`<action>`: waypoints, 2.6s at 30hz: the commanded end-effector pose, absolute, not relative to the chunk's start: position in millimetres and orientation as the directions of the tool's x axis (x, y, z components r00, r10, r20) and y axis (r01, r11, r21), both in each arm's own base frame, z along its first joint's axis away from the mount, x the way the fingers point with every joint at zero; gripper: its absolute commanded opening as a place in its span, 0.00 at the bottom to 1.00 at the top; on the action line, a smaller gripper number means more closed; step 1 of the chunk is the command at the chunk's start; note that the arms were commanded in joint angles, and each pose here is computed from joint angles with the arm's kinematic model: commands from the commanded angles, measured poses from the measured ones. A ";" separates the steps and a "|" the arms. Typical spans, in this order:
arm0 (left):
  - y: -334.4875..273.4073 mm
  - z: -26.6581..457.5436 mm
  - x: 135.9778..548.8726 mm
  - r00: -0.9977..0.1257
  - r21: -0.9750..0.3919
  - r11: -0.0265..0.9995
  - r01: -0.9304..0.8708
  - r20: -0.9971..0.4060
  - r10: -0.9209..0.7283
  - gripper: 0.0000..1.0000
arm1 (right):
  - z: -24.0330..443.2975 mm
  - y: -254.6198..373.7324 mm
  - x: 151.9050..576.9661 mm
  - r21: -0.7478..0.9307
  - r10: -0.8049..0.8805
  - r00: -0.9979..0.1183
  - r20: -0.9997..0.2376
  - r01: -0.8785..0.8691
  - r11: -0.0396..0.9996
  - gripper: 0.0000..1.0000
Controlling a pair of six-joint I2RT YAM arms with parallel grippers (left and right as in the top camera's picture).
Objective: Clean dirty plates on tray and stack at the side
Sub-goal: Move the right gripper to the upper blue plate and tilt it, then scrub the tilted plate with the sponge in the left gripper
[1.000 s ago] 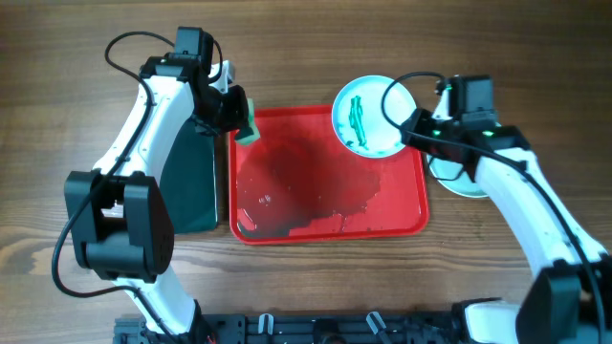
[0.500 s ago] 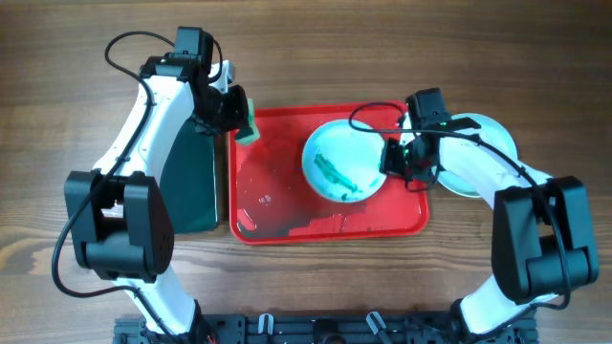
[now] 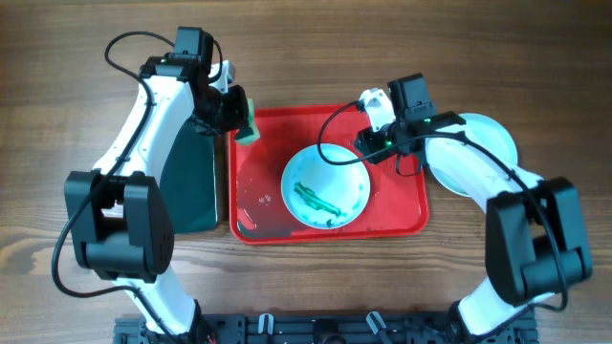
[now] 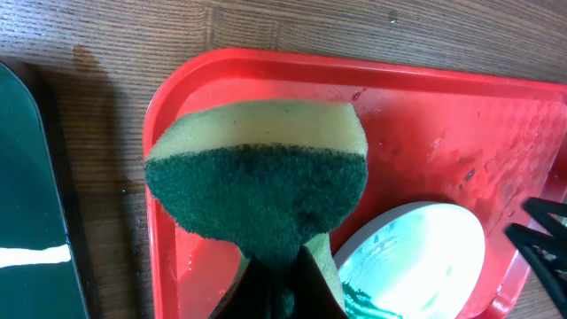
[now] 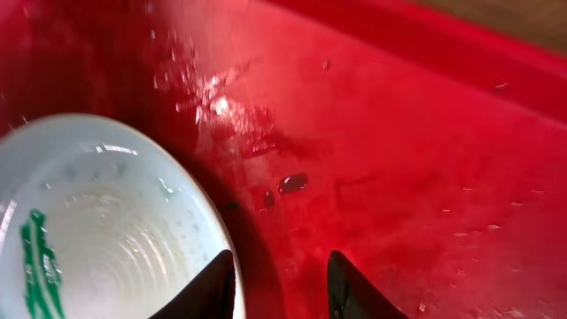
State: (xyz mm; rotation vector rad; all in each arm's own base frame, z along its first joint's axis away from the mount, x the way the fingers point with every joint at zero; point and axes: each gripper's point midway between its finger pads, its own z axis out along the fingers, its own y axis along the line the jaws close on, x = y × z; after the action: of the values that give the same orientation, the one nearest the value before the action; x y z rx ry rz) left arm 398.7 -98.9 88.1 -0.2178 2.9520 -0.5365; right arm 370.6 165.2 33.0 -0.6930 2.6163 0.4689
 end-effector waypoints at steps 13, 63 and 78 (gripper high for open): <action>-98.4 88.5 401.6 -0.980 -0.354 0.929 -0.111 -0.114 -0.161 0.04 | 22.0 162.5 339.0 0.245 0.028 -0.998 -0.058 0.013 0.969 0.04; -188.9 -4.1 392.8 -0.941 -0.050 0.948 0.315 -0.148 0.305 0.04 | -5.9 221.9 348.1 0.499 -0.004 -1.000 -0.031 -0.019 0.866 0.04; -168.6 0.2 421.7 -0.963 -0.036 0.993 -0.112 -0.241 -0.118 0.04 | -5.3 222.8 347.4 0.505 -0.008 -1.000 -0.029 -0.022 0.863 0.04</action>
State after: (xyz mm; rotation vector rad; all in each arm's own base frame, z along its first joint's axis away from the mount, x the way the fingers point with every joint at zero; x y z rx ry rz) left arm 396.5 -218.3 12.5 0.3682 2.9299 -0.3205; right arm 353.9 221.3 3.9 0.0108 2.9781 0.8254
